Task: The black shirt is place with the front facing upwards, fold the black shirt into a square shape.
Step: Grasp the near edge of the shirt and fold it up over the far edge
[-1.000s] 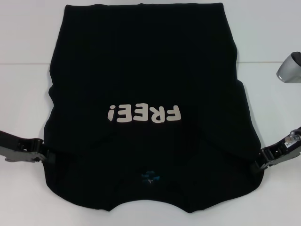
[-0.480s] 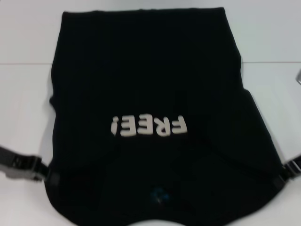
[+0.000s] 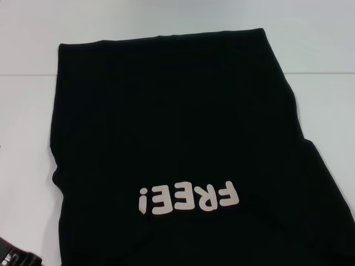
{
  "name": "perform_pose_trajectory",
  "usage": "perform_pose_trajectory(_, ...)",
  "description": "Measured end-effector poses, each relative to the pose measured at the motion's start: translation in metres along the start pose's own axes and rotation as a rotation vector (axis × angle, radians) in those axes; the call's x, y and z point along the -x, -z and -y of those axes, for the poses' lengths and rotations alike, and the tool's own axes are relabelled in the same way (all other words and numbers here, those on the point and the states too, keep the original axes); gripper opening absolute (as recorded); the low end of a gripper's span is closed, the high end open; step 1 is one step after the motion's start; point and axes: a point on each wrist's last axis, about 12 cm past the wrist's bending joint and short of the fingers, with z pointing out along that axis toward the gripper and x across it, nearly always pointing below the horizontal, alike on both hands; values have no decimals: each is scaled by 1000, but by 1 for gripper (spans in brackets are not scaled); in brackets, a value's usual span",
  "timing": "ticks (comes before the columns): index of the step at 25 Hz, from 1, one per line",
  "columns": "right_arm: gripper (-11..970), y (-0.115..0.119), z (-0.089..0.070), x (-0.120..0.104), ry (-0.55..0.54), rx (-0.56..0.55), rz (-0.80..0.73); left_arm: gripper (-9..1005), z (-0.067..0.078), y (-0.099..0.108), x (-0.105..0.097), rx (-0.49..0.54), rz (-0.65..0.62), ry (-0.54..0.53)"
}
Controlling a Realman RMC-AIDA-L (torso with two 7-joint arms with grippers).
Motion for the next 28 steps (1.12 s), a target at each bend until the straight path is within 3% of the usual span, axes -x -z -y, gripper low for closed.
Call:
perform_pose_trajectory(5,70,14,12,2,-64,30,220,21,1,16,12,-22,177,-9)
perform_pose_trajectory(8,65,30,18,6,-115,99,428,21,1,41,22,-51,402,6)
perform_pose_trajectory(12,58,42,29,11,-195,202,721,23,-13,63,33,-36,686,81)
perform_pose_trajectory(15,54,37,43,17,-274,226,937,23,-27,62,40,-29,871,136)
perform_pose_trajectory(19,55,29,51,24,-305,194,1051,23,-39,54,47,-52,1064,159)
perform_pose_trajectory(28,55,19,49,51,-250,106,1220,24,-39,42,77,31,1208,135)
